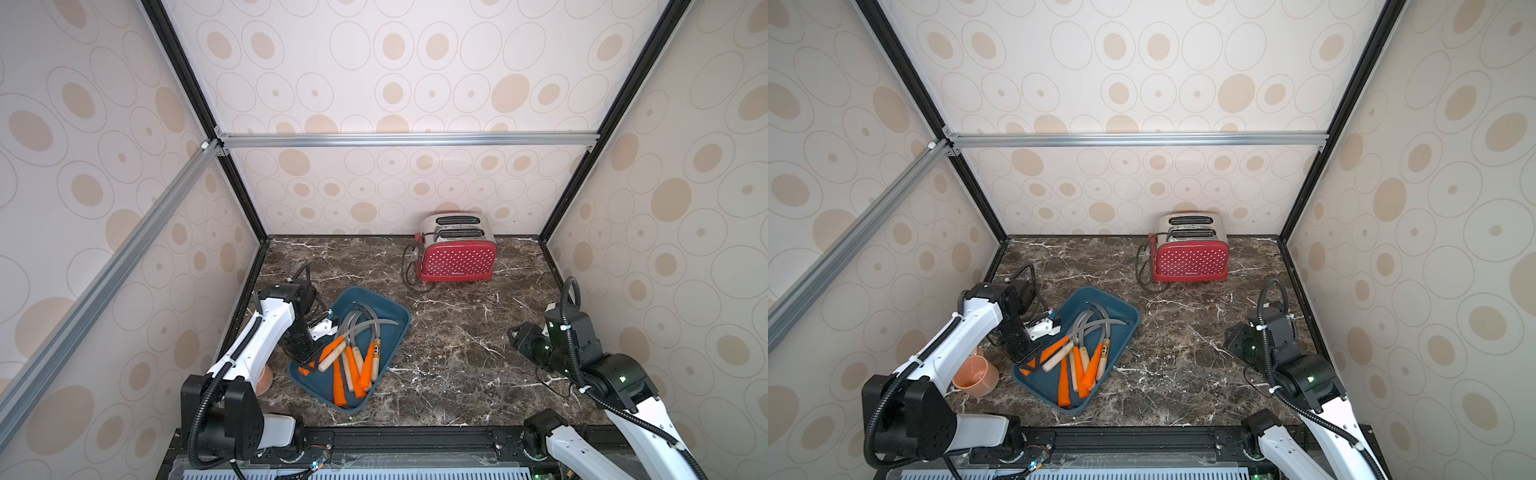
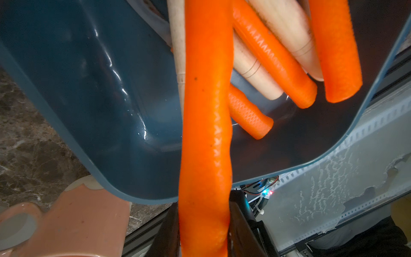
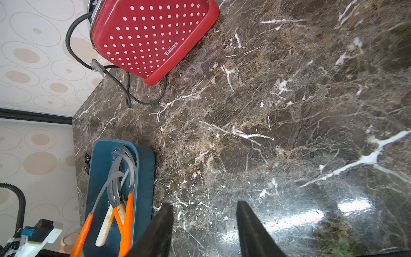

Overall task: Put small sickles into storage boxes
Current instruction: Place the sickle in the storage box.

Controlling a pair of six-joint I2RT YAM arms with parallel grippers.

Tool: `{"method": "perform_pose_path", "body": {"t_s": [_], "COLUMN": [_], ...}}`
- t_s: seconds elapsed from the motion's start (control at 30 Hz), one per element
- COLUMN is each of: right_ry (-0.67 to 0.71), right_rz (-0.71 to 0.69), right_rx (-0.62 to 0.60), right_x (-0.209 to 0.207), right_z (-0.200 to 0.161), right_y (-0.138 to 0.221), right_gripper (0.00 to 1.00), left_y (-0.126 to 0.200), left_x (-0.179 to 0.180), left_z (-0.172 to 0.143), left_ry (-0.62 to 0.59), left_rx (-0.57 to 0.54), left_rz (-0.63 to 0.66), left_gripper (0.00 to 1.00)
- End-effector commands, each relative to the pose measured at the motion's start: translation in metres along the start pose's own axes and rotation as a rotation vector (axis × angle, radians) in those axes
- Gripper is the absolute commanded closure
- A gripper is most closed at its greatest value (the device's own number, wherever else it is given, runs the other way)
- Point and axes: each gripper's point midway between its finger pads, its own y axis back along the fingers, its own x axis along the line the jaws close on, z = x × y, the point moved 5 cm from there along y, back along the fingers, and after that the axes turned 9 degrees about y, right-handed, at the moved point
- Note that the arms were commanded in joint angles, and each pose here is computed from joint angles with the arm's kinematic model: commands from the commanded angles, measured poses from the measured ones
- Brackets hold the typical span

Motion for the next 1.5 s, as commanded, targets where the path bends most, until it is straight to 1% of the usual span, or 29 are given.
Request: {"method": "perform_pose_path", "body": {"t_s": [0.0,0.3,0.37,0.77,0.9,1.03,1.13,1.23,1.33,1.47], "right_ry": [-0.003,0.003,0.006,0.015,0.017,0.021,0.025,0.033,0.043,0.08], "right_rz": [-0.005,-0.001,0.0,0.005,0.007,0.005,0.0,0.003,0.02,0.051], "right_rx": [0.004,0.01,0.015,0.033,0.034,0.033,0.042,0.051,0.036,-0.034], "right_x": [-0.002,-0.001,0.0,0.002,0.002,0.002,0.002,0.005,0.01,0.019], "right_z": [-0.001,-0.002,-0.002,-0.004,-0.005,-0.005,-0.005,-0.004,0.0,0.012], "right_y": [-0.002,-0.006,-0.008,-0.017,-0.019,-0.02,-0.024,-0.028,-0.031,-0.034], "right_gripper": [0.51,0.5,0.5,0.5,0.5,0.49,0.48,0.44,0.39,0.33], "left_y": [-0.007,-0.022,-0.023,-0.023,-0.013,0.002,0.024,0.056,0.09,0.127], "left_x": [0.005,0.01,0.011,0.014,0.013,0.011,0.01,0.009,0.01,0.016], "left_z": [0.003,0.015,0.017,0.025,0.028,0.03,0.037,0.049,0.064,0.084], "left_ry": [0.004,0.038,0.039,0.054,0.059,0.059,0.052,0.05,0.063,0.107], "left_rx": [0.022,0.055,0.066,0.058,0.024,-0.02,-0.096,-0.236,-0.415,-0.694], "left_rz": [-0.012,-0.04,-0.043,-0.041,-0.039,-0.034,-0.014,0.012,0.058,0.13], "left_gripper": [0.85,0.82,0.8,0.59,0.45,0.33,0.23,0.14,0.08,0.01]}}
